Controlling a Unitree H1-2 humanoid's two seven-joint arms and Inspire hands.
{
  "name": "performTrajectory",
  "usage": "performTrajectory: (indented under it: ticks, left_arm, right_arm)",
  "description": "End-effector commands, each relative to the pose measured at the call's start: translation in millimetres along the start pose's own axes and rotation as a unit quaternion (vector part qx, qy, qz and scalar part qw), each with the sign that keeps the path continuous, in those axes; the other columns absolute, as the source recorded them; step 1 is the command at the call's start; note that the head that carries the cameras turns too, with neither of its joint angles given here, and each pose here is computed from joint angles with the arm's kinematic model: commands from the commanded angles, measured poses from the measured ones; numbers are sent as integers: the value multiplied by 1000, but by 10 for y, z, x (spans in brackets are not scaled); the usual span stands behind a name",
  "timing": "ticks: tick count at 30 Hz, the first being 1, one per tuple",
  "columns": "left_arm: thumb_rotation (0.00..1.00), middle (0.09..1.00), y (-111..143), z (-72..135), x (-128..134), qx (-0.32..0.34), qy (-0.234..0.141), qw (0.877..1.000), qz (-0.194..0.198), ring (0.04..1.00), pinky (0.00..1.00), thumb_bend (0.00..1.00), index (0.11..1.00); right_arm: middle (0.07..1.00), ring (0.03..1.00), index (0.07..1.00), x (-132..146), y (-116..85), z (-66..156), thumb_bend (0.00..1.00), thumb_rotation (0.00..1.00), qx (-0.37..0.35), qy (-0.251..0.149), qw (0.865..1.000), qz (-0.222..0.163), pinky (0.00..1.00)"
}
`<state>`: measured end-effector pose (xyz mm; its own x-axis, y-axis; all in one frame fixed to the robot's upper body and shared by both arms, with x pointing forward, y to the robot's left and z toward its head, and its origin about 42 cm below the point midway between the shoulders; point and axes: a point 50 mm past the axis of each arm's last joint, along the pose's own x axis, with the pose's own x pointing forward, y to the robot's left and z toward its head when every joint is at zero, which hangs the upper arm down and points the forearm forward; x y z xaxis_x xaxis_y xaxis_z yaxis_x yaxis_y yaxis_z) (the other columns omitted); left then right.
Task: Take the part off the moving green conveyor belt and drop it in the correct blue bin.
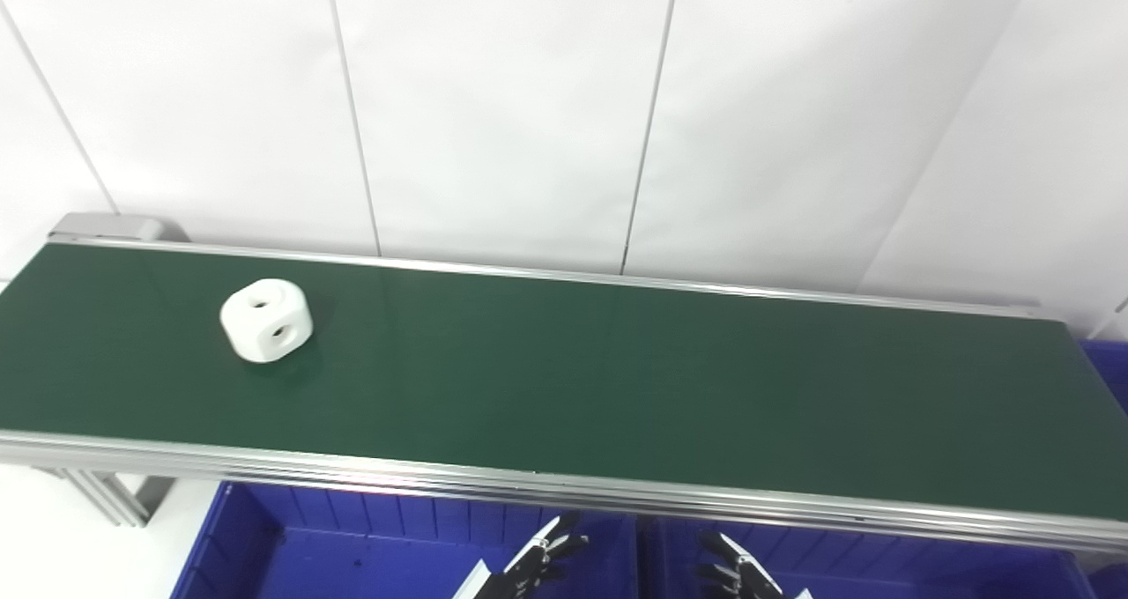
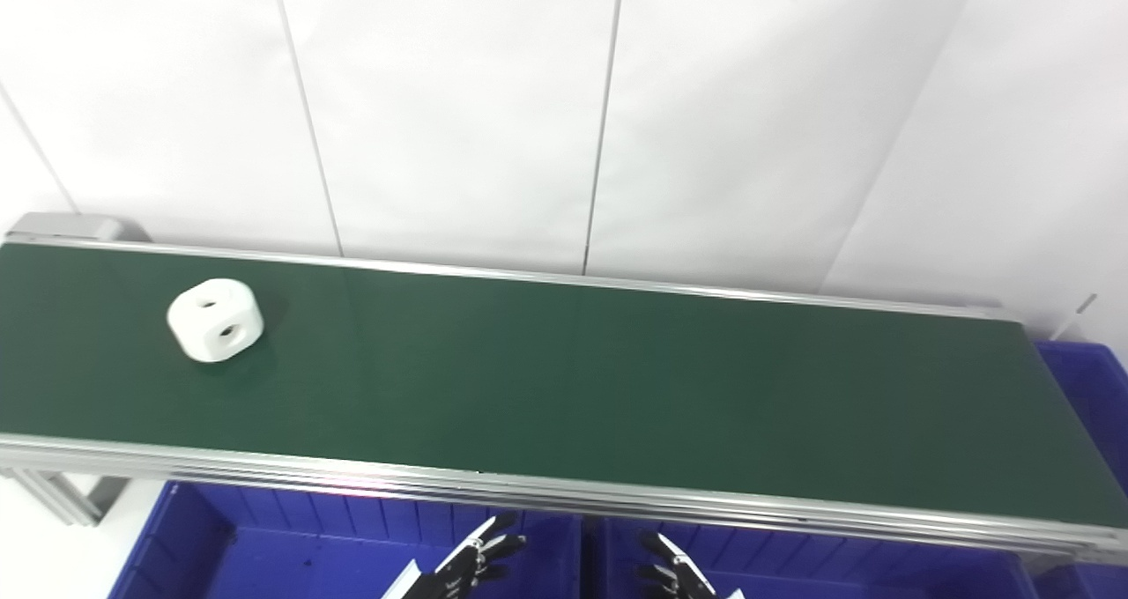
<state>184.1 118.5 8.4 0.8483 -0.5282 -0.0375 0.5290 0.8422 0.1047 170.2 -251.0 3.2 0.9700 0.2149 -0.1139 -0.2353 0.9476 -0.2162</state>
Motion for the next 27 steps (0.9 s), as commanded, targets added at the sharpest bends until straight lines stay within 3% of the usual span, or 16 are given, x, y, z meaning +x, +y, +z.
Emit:
performTrajectory:
  ticks: [1, 22, 27]
  left_arm:
    - [731, 887, 7, 99, 101, 10, -35, 999, 5, 902, 834, 1000, 942]
    - [736, 878, -26, 78, 184, 12, -33, 999, 0, 902, 829, 1000, 927]
    - [745, 877, -27, 193, 135, 11, -56, 998, -17, 891, 803, 1000, 913]
  right_arm:
    - [910, 830, 887, 40, -54, 89, 918, 991, 2, -39, 999, -1, 766]
    - [917, 836, 898, 83, -134, 24, 899, 1000, -4, -28, 1000, 0, 773]
    - [921, 838, 897, 135, -107, 14, 889, 1000, -3, -28, 1000, 3, 768]
